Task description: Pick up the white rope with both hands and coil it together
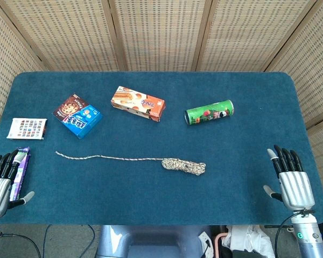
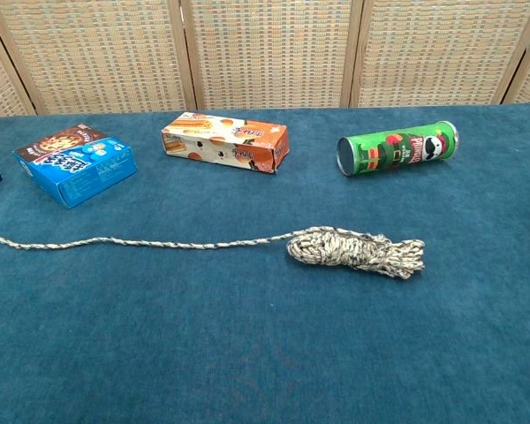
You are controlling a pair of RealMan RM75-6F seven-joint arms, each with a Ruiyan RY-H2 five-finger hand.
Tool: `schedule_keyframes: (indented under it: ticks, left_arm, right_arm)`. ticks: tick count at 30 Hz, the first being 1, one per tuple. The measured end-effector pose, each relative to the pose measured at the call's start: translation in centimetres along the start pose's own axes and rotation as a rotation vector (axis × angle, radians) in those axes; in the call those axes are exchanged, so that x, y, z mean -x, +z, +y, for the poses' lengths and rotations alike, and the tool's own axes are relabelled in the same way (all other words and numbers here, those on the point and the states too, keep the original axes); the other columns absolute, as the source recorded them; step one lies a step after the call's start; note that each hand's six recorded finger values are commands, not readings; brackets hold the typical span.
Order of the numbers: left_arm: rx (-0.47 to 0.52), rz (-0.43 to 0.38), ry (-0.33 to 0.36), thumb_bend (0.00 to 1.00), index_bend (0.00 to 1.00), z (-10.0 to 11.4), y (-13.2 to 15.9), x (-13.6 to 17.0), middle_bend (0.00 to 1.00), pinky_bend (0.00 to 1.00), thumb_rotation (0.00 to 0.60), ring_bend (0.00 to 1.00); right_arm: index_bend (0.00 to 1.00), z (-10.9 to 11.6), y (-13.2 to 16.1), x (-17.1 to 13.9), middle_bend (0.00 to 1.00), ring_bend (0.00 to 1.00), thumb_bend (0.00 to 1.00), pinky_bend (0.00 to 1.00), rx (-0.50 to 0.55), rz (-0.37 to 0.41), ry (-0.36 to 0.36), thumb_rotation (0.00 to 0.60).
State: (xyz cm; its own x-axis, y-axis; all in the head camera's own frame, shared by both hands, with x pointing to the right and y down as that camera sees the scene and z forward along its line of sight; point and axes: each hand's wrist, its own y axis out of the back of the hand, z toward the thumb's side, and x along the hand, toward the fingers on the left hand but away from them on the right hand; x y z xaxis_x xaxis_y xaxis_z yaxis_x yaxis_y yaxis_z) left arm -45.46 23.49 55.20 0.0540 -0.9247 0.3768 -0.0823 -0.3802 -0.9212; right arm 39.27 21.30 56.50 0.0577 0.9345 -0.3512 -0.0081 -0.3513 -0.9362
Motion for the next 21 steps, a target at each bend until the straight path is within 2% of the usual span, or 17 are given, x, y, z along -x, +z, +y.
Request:
schedule_keyframes:
  ticks: [7,11,18,21]
  left_arm:
    - [-0.005,0.001,0.0,0.0,0.0,-0.1,0.0,0.0,0.0,0.0,0.6,0.0]
    - [-0.011,0.003,0.002,0.0,0.0,-0.2,0.1,-0.1,0.0,0.0,0.6,0.0]
    - [-0.022,0.014,-0.003,0.0,0.0,-0.5,0.1,-0.4,0.0,0.0,0.6,0.0]
    - [-0.029,0.017,-0.009,0.0,0.0,-0.7,0.2,-0.6,0.0,0.0,0.6,0.0]
  right_arm:
    - [0.0,-0.3,0.4,0.0,0.0,0.0,0.0,0.0,0.007,0.012,0.013,0.6]
    - [0.0,-0.8,1.6,0.6,0.0,0.0,0.0,0.0,0.061,0.043,0.034,0.6]
    - [0.0,-3.4,5.2,3.4,0.0,0.0,0.0,0.0,0.132,0.156,0.151,0.6]
    - [0.04,-5.0,7.2,4.8,0.01,0.0,0.0,0.03,0.161,0.191,0.217,0.6]
